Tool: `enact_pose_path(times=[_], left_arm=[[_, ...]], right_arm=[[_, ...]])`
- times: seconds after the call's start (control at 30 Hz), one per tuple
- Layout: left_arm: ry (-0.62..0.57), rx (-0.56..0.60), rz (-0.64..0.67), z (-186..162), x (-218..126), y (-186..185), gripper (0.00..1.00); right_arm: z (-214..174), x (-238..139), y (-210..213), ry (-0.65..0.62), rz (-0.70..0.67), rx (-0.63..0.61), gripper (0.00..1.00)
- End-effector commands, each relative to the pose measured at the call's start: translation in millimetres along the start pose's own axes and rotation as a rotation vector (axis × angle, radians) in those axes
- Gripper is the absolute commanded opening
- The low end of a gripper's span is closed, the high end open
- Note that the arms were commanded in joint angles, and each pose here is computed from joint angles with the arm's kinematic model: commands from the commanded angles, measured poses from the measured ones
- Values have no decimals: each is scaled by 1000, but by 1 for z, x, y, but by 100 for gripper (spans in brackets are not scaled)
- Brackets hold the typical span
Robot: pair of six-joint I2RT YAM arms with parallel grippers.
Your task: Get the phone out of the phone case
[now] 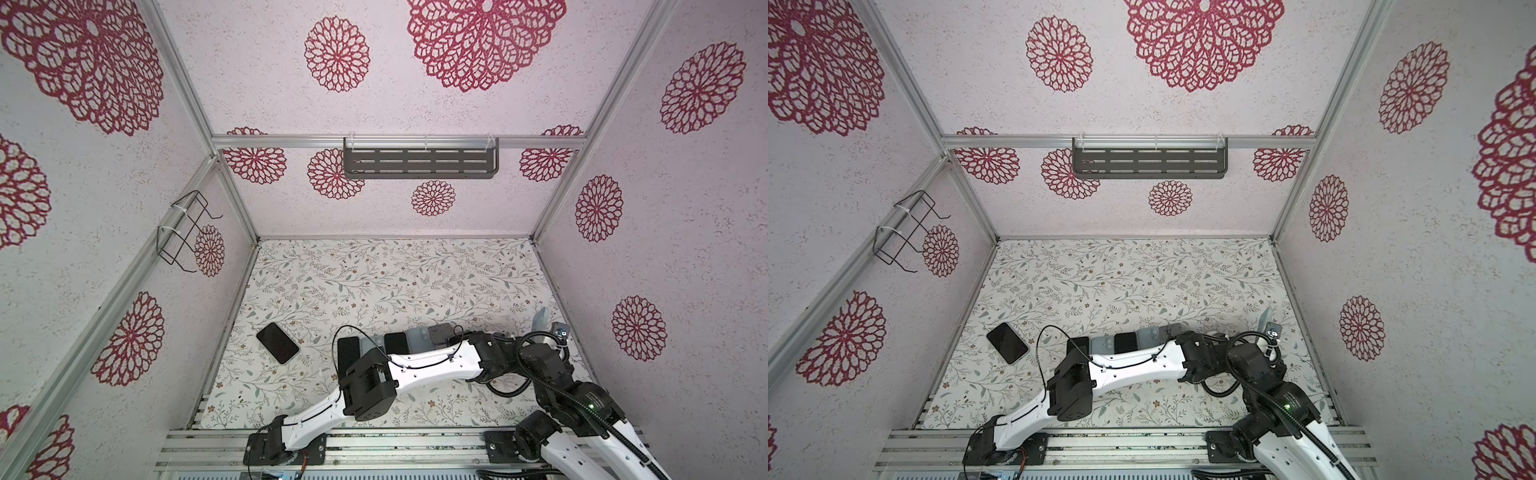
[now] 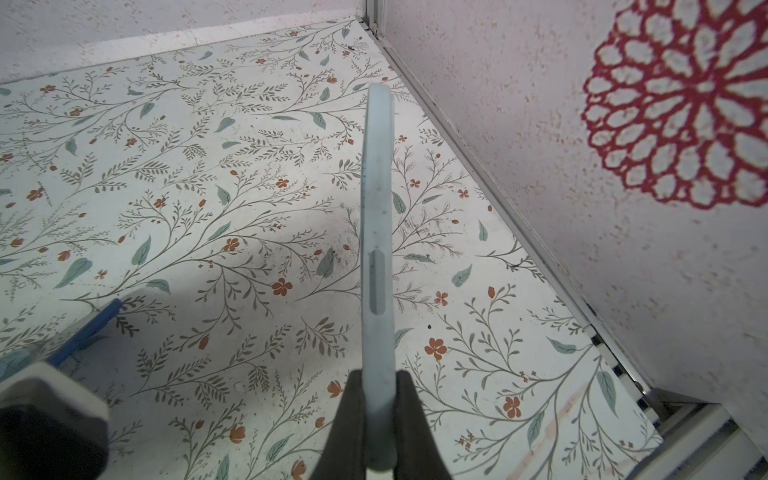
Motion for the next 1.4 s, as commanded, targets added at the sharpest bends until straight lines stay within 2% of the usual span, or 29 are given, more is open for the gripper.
enact_pose_path(times=[0.0, 0.37, 0.63, 0.83, 1.1, 1.2, 1.37], left_arm=[[49, 121, 23, -2, 35, -69, 0], [78, 153, 1, -8, 44, -97, 3], [62, 129, -15, -6, 45, -107, 26], [49, 102, -27, -4, 45, -109, 35], [16, 44, -29, 2, 37, -101, 61], [-3, -10, -16, 3, 27, -86, 69], [-115, -203, -21, 3, -5, -42, 86]], right_arm=[[54, -30, 59, -116, 384, 218, 0], [56, -32, 59, -124, 393, 221, 0], [56, -30, 64, -114, 402, 217, 0], [54, -30, 64, -109, 407, 221, 0], [50, -30, 64, -94, 419, 224, 0], [47, -31, 64, -81, 428, 226, 0], [36, -29, 64, -53, 441, 230, 0]])
Point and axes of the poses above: each gripper's point midway between its finger pads, its own x axis out along the fingers, its own y axis along the line the jaws close on, z = x × y, the point moved 3 cm from there along -x, back along the fingers
